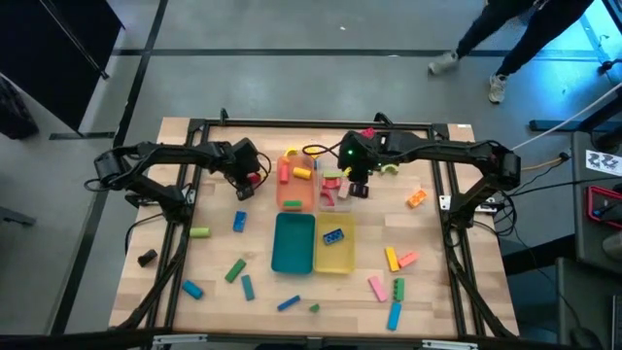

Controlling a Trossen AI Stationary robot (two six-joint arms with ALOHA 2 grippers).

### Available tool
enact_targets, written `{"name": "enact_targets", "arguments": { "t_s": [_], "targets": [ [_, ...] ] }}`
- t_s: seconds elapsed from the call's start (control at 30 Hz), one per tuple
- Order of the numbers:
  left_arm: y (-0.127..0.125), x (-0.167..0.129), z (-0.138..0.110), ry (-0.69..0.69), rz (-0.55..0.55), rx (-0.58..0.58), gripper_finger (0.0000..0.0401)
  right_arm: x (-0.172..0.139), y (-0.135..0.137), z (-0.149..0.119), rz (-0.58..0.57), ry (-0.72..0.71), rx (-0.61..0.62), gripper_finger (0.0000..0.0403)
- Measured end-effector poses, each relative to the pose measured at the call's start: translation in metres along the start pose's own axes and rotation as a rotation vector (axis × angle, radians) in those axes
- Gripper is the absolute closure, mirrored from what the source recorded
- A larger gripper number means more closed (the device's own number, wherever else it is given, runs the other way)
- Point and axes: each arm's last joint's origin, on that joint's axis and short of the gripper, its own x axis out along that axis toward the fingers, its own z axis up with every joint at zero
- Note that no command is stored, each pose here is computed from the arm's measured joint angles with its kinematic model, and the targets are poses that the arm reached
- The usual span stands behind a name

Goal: Sort blocks by size
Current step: Put the red cylindrical block into the orange bin

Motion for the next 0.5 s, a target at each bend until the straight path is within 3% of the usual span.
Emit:
{"name": "enact_targets", "arguments": {
  "t_s": [0.23,0.5],
  "targets": [
    [0.005,-0.026,0.027,-0.030,0.005,0.017,0.0284,-0.014,-0.003,-0.013,-0.107,0.199,-0.013,0.0290],
    [0.010,-0.064,0.058,-0.101,0.012,0.049,0.0284,-0.006,-0.024,-0.034,-0.207,0.329,0.033,0.0290]
  ]
}}
